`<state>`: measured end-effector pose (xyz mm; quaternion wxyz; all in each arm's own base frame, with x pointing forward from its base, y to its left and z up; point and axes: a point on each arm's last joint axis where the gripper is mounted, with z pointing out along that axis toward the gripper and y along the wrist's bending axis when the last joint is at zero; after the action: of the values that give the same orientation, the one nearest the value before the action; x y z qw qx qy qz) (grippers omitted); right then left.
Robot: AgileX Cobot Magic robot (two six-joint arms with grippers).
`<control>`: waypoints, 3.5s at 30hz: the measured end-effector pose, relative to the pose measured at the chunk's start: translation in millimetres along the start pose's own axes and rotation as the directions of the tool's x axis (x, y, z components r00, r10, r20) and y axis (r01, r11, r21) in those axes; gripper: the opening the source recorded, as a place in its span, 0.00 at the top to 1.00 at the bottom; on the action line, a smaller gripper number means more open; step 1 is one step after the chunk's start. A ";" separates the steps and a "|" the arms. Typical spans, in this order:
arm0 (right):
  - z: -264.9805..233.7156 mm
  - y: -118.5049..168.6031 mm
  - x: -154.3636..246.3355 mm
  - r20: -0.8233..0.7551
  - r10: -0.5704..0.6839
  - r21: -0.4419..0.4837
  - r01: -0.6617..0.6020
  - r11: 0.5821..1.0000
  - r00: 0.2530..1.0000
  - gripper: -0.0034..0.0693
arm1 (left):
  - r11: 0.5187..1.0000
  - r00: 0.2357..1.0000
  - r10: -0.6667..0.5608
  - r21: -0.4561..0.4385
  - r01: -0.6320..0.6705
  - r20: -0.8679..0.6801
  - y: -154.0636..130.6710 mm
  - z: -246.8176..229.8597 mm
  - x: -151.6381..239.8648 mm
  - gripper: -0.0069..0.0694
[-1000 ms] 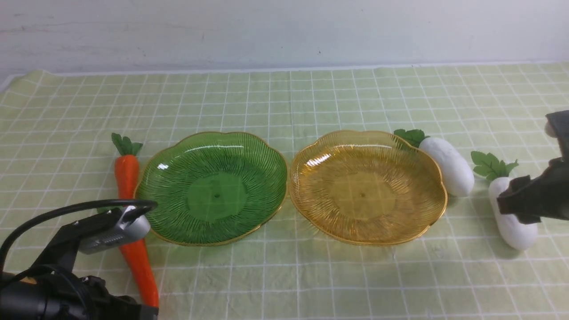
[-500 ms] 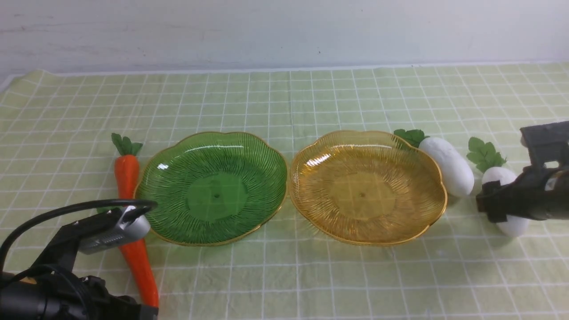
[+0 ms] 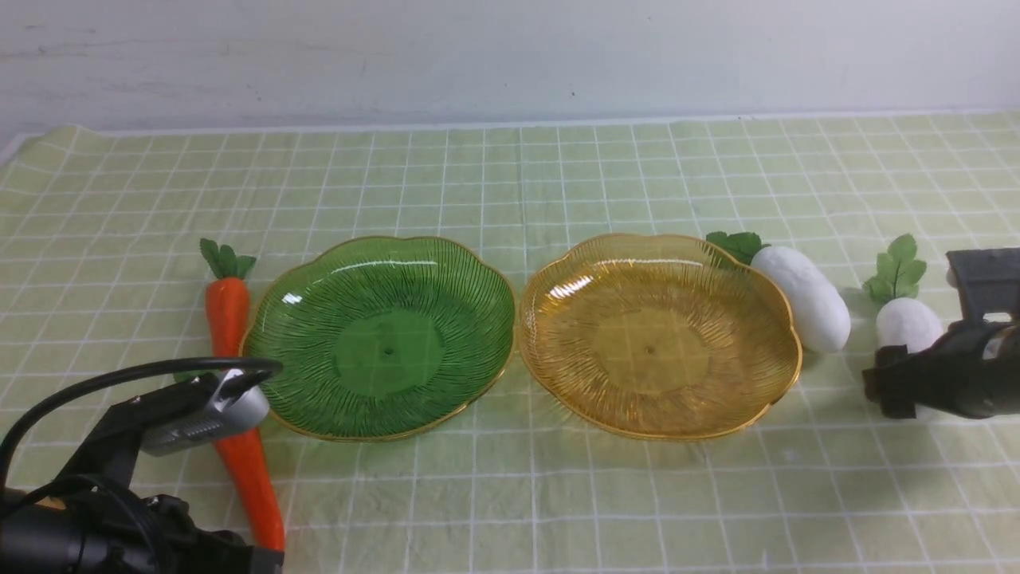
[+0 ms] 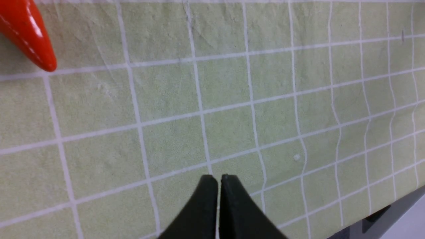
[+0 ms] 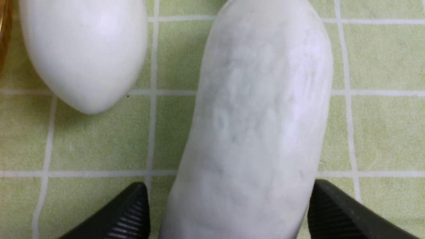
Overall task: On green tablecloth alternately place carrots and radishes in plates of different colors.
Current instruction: 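Place the white radish on the plate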
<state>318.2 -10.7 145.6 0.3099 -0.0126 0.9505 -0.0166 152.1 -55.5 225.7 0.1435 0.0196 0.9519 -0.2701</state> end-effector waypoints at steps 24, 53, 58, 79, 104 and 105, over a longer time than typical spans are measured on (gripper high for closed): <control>-59.5 -1.8 -49.4 0.018 0.038 0.000 -0.038 0.999 0.999 0.37 | 1.000 1.000 0.000 0.000 0.000 0.001 0.0 0.0 -0.1 0.92; -28.4 146.8 -35.2 -0.035 -0.270 -0.325 0.245 0.913 0.962 0.17 | 1.000 1.000 0.000 -0.011 0.000 0.030 1.0 0.0 -2.7 0.92; -35.2 144.5 -42.3 -0.001 -0.288 -0.307 0.274 0.912 0.958 0.05 | 1.000 1.000 0.000 -0.010 0.000 0.028 0.9 0.0 -2.6 0.92; -27.6 26.0 -107.2 0.109 0.164 -0.110 -0.152 0.982 0.980 0.14 | 1.000 1.000 0.000 -0.010 0.000 0.026 0.9 0.0 -2.4 0.92; 47.2 45.8 -118.2 0.117 0.154 -0.146 -0.137 0.980 0.981 0.15 | 1.000 0.999 -0.002 -0.009 0.002 0.033 0.8 -0.1 -3.0 0.92; 51.5 46.7 -116.8 0.101 0.151 -0.146 -0.135 0.980 0.983 0.15 | 1.000 0.999 -0.002 -0.009 0.002 0.033 0.8 -0.1 -3.0 0.92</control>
<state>442.2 38.7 170.9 0.3615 0.0334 0.9289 0.0726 155.0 -54.6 226.2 0.1590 0.0135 0.9506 -0.2661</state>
